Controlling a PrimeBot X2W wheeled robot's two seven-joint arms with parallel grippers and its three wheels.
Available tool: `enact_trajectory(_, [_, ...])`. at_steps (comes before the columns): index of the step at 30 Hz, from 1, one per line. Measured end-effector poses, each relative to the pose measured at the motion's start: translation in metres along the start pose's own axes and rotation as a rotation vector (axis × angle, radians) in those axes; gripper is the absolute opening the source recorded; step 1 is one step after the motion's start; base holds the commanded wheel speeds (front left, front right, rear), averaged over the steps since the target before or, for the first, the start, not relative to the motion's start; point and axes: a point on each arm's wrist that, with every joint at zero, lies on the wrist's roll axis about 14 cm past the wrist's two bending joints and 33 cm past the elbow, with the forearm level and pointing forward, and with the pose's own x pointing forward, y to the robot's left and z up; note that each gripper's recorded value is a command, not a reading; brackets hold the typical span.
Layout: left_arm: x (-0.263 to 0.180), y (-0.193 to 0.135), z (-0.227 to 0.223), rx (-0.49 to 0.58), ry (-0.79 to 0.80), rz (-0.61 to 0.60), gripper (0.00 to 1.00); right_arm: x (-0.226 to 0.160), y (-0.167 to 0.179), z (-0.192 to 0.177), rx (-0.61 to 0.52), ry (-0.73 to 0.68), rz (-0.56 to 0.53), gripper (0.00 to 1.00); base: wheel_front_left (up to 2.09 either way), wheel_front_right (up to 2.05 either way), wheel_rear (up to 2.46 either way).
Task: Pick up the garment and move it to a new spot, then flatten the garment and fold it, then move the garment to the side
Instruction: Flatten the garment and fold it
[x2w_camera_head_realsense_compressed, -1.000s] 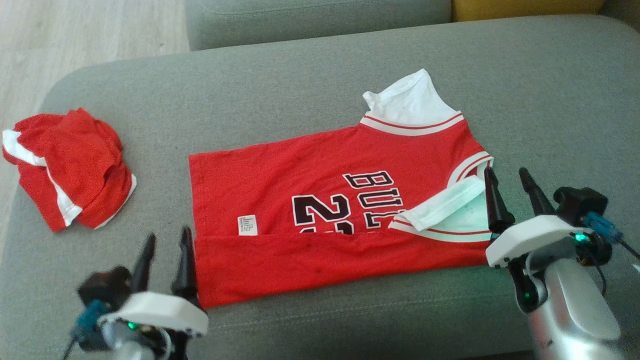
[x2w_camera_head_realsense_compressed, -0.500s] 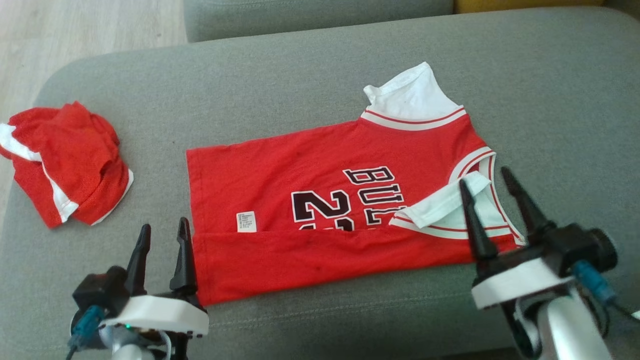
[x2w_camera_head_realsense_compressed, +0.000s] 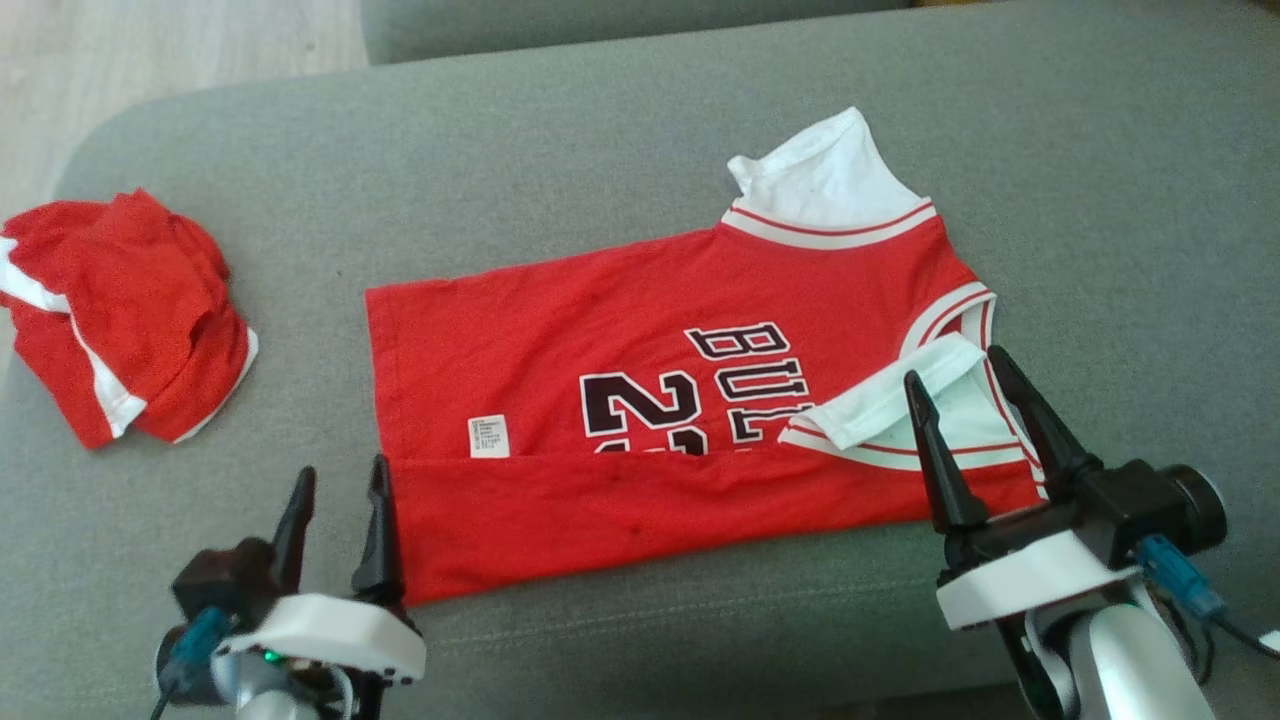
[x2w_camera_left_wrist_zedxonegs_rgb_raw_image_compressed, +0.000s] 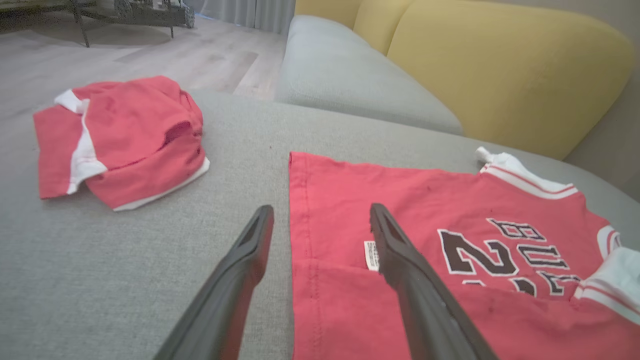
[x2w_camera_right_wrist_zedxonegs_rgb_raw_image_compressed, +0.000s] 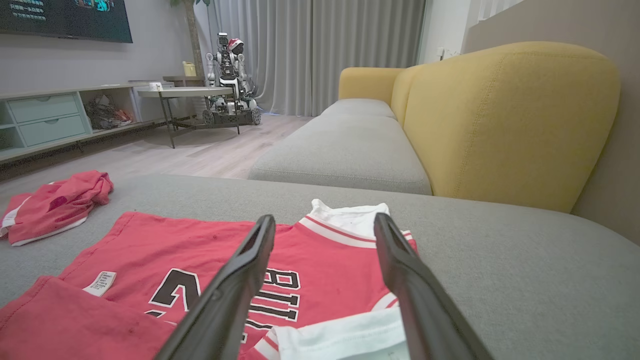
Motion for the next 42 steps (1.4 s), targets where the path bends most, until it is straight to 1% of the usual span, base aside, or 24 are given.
enact_trajectory(3, [0.009, -0.003, -0.01, 0.008, 0.034, -0.014, 1.0, 0.002, -0.002, -0.001, -0.002, 0.001, -0.004, 1.0, 0.0, 0.0, 0.0])
enact_trajectory(7, [0.034, -0.005, -0.016, 0.045, 0.059, -0.029, 1.0, 0.004, -0.003, -0.008, -0.001, 0.021, -0.006, 1.0, 0.0, 0.0, 0.0])
enact_trajectory(14, [0.093, 0.007, -0.03, 0.147, 0.151, -0.043, 1.0, 0.026, -0.009, -0.007, -0.02, 0.004, -0.01, 1.0, 0.0, 0.0, 0.0])
enact_trajectory(20, [0.137, 0.021, -0.045, 0.22, 0.227, -0.046, 1.0, 0.03, -0.016, -0.025, -0.019, 0.049, -0.029, 1.0, 0.0, 0.0, 0.0])
enact_trajectory(26, [0.159, 0.03, -0.07, 0.263, 0.33, -0.047, 1.0, 0.033, -0.027, -0.034, -0.022, 0.072, -0.057, 1.0, 0.0, 0.0, 0.0])
enact_trajectory(34, [0.178, 0.032, -0.073, 0.281, 0.365, -0.06, 1.0, 0.033, -0.034, -0.039, -0.019, 0.082, -0.076, 1.0, 0.0, 0.0, 0.0])
enact_trajectory(35, [0.178, 0.032, -0.073, 0.281, 0.365, -0.06, 0.76, 0.033, -0.034, -0.039, -0.019, 0.082, -0.076, 1.0, 0.0, 0.0, 0.0])
enact_trajectory(36, [0.179, 0.031, -0.076, 0.28, 0.382, -0.074, 0.11, 0.034, -0.035, -0.04, -0.019, 0.084, -0.077, 1.0, 0.0, 0.0, 0.0])
enact_trajectory(37, [0.179, 0.031, -0.076, 0.28, 0.382, -0.074, 0.0, 0.034, -0.035, -0.04, -0.019, 0.084, -0.077, 1.0, 0.0, 0.0, 0.0])
enact_trajectory(42, [0.178, 0.028, -0.076, 0.269, 0.398, -0.092, 0.0, 0.037, -0.04, -0.04, -0.024, 0.079, -0.089, 1.0, 0.0, 0.0, 0.0])
